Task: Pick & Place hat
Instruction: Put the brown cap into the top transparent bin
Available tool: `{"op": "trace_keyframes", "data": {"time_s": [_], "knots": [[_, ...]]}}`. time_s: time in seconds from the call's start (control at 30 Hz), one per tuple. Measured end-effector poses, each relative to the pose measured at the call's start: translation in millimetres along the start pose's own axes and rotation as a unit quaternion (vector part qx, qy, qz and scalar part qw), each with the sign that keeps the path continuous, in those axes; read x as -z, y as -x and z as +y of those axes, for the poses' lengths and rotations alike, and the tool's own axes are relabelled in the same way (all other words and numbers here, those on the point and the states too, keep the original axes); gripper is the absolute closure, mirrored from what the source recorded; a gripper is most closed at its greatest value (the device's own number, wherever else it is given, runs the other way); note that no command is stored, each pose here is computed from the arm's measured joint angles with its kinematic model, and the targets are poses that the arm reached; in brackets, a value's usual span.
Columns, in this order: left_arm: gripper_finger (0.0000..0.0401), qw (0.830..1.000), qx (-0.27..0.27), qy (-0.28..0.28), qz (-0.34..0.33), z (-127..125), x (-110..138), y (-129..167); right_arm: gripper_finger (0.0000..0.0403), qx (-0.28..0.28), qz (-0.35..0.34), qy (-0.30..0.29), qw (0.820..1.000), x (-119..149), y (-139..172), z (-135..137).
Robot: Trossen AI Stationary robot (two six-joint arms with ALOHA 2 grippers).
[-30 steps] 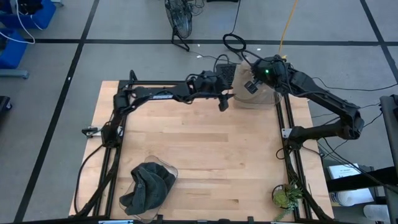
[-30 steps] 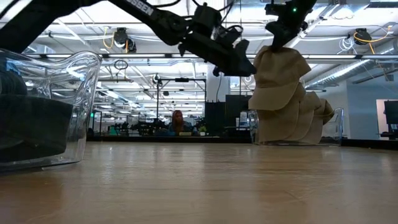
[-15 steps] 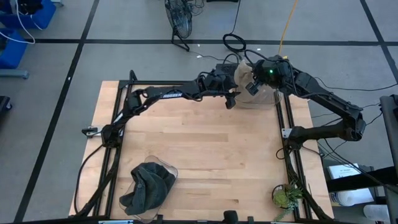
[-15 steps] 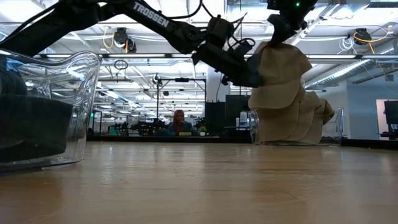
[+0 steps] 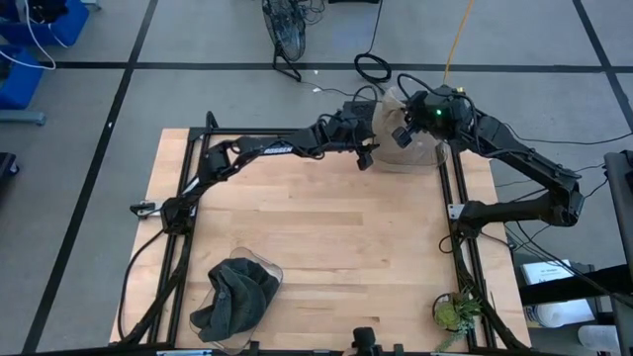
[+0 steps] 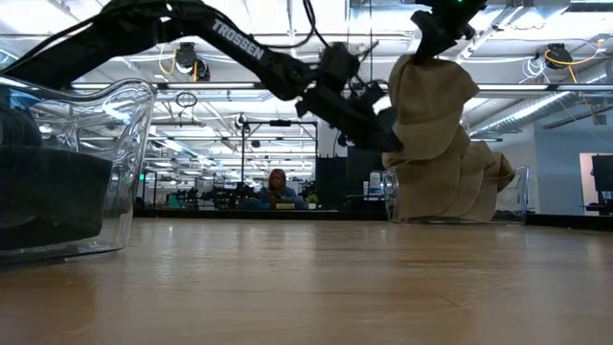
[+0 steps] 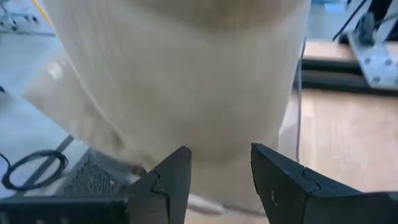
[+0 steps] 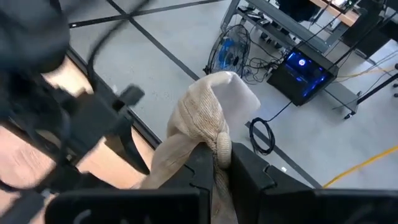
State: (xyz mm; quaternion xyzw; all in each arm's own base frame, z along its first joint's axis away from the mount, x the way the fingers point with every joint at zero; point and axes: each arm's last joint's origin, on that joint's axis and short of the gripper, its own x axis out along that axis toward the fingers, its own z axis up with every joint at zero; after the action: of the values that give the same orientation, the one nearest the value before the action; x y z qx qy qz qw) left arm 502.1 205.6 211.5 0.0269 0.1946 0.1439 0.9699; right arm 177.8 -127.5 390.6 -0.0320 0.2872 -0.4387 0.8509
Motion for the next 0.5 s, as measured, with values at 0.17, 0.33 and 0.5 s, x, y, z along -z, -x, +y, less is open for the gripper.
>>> {"op": "trace_keyframes", "data": {"time_s": [0.17,0.33,0.5], "knots": [[0.0231,1.000,0.000,-0.003,-0.014,-1.4,1.0,-3.0,0.0381,-0.002,0.016,0.002,1.000,3.2,-0.2,0.6],[0.0231,1.000,-0.004,0.002,-0.029,1.6,-2.9,-1.9,0.0381,-0.041,0.020,-0.029,0.998,4.4,0.1,2.9],[0.0231,1.000,-0.001,-0.002,-0.013,0.2,0.4,-2.3,0.0381,-0.054,0.028,-0.031,0.998,4.8,-4.7,6.1]]}}
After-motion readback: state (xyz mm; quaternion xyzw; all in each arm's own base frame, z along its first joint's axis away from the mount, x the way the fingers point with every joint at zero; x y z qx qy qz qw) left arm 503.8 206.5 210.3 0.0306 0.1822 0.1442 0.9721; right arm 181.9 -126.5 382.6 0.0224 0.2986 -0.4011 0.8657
